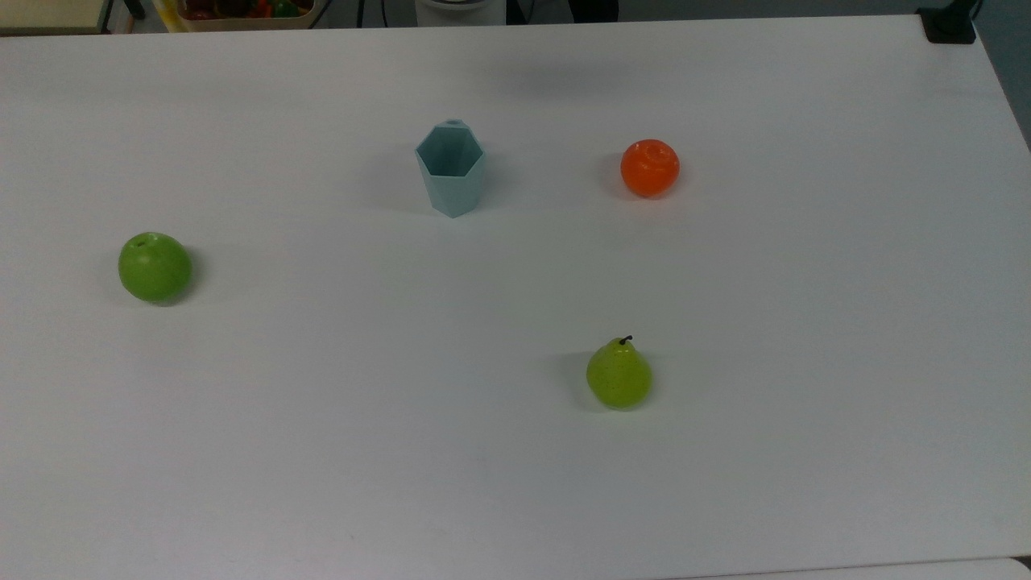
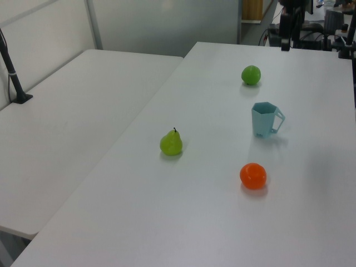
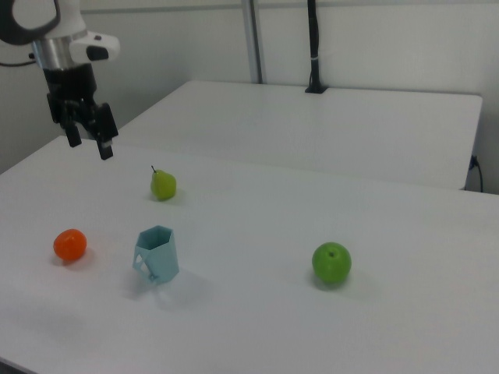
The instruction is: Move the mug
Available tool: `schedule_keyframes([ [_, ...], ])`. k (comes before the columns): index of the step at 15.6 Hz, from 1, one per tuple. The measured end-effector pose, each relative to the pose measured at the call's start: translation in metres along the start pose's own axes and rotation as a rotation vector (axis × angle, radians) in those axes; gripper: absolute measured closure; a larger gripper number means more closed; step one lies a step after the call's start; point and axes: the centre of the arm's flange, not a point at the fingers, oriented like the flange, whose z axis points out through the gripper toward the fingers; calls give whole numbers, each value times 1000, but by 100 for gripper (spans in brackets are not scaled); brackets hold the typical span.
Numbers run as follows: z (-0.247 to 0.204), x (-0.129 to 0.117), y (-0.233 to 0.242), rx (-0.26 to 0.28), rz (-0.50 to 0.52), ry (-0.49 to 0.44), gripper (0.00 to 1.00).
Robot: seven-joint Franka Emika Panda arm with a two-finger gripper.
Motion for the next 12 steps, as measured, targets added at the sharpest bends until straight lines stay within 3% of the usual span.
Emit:
schedule_keyframes([
  [2,-14,5,9,7,14,22,0],
  [7,-12,43,37,27,-20,149,0],
  [12,-7,55,48,24,-74,178,0],
])
